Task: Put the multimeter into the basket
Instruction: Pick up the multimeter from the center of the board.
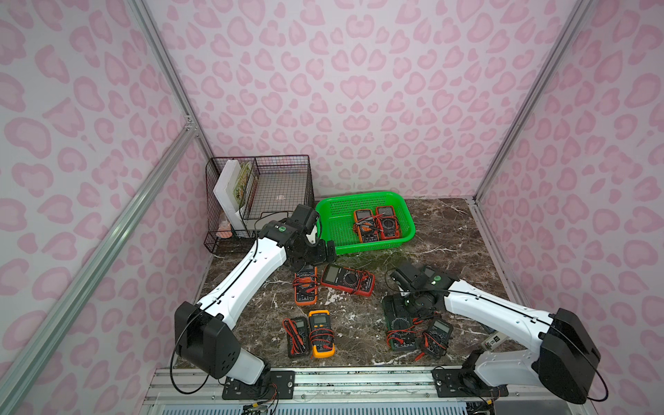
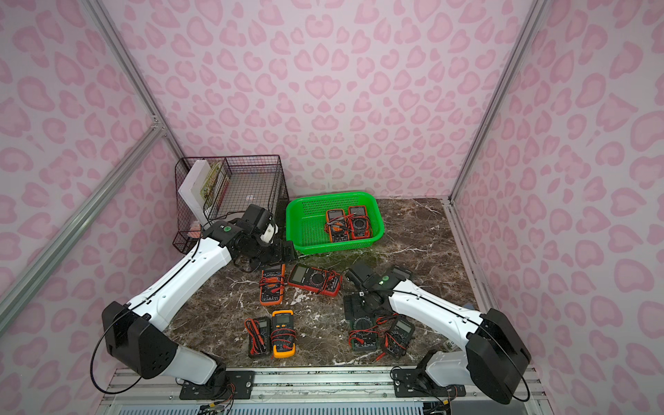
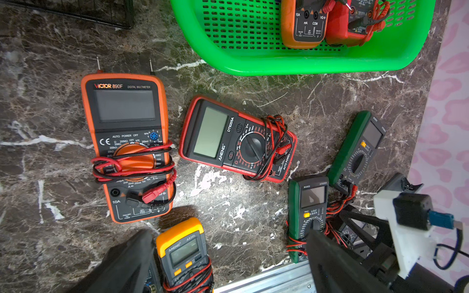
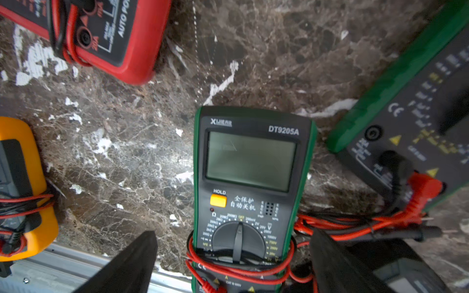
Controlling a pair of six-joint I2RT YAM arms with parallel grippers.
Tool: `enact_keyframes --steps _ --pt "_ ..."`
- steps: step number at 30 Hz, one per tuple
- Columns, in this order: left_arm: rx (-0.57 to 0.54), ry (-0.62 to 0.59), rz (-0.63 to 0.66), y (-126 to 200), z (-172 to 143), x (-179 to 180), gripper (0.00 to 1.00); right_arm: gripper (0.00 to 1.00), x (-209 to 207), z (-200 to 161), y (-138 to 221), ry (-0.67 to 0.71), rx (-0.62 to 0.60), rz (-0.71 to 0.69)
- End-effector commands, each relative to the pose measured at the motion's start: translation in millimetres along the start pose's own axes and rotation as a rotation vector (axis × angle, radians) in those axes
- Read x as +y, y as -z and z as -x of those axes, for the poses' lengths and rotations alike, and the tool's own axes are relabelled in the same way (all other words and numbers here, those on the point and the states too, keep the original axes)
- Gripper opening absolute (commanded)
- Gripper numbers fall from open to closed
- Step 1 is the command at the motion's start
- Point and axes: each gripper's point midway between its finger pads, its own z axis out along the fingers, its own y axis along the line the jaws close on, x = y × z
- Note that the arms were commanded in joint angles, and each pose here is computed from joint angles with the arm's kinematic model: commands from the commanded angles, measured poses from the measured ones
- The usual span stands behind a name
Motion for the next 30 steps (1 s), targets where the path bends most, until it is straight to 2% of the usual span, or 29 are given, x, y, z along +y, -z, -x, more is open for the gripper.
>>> enact_keyframes --steps 1,15,30 --pt "-0.001 0.007 -0.005 -1.9 0.1 -0.7 0.99 0.99 0.9 -7.0 -1.2 -0.031 0.016 0.004" --pt "0.002 0.014 0.001 -2.3 -6.0 3.8 0.99 0.99 -0.5 -28.4 -17.0 -0.020 0.069 0.001" --pt "-0.001 0.017 0.010 -1.9 -8.1 7.0 0.98 0.99 1.7 -32.9 -37.5 0.028 0.121 -0.004"
